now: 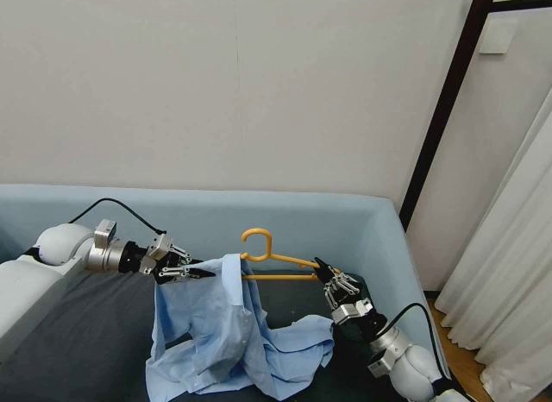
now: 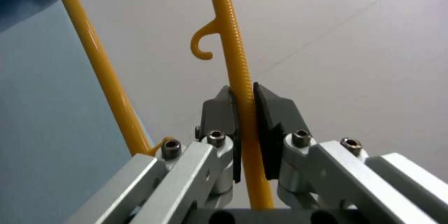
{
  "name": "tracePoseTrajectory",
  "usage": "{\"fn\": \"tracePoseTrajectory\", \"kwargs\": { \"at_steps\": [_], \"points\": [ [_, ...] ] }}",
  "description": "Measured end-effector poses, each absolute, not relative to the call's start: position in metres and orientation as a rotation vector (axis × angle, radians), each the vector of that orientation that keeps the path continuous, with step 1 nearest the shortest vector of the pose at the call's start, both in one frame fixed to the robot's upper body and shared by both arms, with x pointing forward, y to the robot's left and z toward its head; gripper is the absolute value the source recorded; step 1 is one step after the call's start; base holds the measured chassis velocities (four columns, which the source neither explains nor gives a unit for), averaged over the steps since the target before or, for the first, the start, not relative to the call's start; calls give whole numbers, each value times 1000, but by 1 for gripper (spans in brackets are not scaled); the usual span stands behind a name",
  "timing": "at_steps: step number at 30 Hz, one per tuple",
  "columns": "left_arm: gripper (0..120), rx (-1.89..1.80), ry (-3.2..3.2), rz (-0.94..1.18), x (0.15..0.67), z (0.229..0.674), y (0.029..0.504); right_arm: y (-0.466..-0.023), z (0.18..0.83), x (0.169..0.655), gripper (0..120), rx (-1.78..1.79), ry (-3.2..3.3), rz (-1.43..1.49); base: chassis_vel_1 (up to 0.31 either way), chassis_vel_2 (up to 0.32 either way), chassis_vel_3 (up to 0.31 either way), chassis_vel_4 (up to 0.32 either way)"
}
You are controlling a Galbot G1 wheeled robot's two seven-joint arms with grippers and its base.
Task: Pick up the clothes from the sofa and hang them on the clothes hanger.
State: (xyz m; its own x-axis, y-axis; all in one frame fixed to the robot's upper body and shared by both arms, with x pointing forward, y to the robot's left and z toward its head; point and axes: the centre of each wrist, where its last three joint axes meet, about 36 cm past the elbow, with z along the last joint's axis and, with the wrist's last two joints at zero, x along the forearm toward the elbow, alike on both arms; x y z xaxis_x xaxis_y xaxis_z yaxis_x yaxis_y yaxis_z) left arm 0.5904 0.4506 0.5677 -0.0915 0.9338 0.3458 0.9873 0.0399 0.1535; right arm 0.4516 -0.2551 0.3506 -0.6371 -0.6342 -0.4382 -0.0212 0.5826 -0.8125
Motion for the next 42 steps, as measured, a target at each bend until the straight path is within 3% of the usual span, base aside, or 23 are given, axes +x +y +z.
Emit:
{"fn": "tracePoseTrajectory", "kwargs": {
  "at_steps": [13, 17, 19, 24, 30, 42],
  "points": [
    [7, -1962, -2238, -614, 611, 567, 460, -256, 334, 429, 50, -749, 2362, -568, 0, 0, 0, 0],
    [7, -1971, -2259, -612, 613, 561, 465, -277, 324, 437, 66, -1024, 2296, -443, 0, 0, 0, 0],
    [7, -1971, -2266, -608, 613, 559, 466, -282, 323, 439, 68, -1043, 2292, -442, 0, 0, 0, 0],
    [7, -1952, -2305, -610, 615, 555, 489, -329, 311, 442, 93, -976, 2410, -420, 0, 0, 0, 0],
    [7, -1931, -2361, -583, 599, 557, 511, -340, 293, 440, 100, -900, 2530, -381, 0, 0, 0, 0],
    [7, -1883, -2560, -446, 560, 548, 521, -342, 266, 423, 100, -969, 2611, -427, 0, 0, 0, 0]
  ]
}}
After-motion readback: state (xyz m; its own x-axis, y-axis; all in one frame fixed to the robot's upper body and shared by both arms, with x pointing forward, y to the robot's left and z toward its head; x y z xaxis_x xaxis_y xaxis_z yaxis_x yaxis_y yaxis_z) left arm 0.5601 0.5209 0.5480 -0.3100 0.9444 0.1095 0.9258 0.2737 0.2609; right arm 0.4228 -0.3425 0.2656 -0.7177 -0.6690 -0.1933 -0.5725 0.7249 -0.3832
